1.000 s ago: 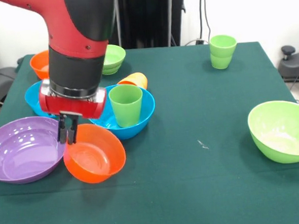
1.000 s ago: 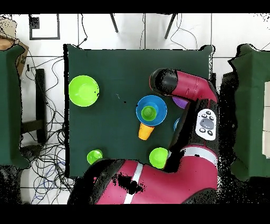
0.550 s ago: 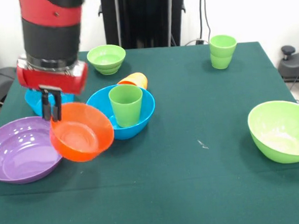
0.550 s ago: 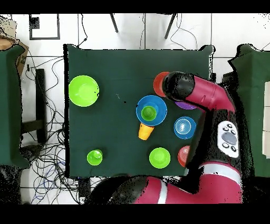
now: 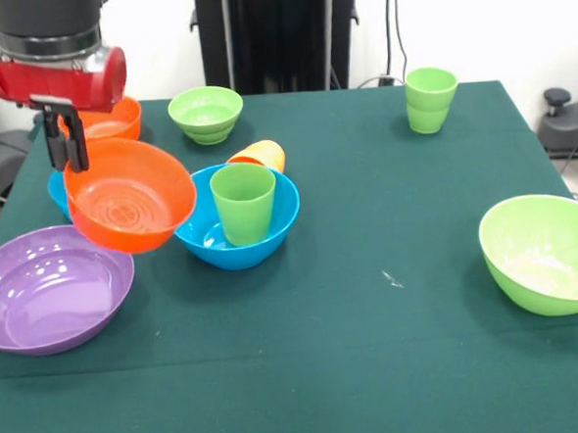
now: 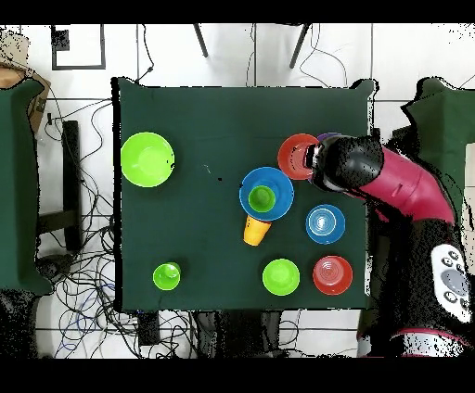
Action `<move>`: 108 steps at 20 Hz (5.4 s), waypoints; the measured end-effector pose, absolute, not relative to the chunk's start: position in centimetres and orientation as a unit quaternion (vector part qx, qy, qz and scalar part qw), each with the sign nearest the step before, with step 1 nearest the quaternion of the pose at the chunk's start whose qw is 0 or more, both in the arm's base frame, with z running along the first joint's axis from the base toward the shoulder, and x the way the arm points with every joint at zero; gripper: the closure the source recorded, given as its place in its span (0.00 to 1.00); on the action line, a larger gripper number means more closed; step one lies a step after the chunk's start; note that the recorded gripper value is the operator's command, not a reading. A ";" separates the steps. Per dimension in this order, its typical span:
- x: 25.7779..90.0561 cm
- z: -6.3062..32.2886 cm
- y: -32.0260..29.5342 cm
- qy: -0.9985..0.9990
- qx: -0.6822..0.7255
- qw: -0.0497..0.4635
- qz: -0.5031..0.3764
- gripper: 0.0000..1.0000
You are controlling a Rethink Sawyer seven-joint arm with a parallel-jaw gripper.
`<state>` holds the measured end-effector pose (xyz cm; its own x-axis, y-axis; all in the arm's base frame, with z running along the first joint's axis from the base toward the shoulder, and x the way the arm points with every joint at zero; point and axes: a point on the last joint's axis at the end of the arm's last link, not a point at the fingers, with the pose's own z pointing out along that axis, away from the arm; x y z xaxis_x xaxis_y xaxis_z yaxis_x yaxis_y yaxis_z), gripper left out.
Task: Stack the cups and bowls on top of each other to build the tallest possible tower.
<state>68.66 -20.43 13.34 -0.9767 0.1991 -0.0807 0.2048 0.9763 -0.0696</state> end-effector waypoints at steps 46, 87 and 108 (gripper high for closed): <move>58.8 10.7 -18.5 0.994 0.062 -0.023 0.084 1.00; 59.7 10.3 -15.2 0.991 -0.016 0.006 0.131 1.00; 58.2 8.0 -14.9 0.990 -0.046 -0.005 0.129 1.00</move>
<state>58.18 -14.86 8.01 -0.9957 -0.0929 -0.0030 -0.0905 0.9622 0.2569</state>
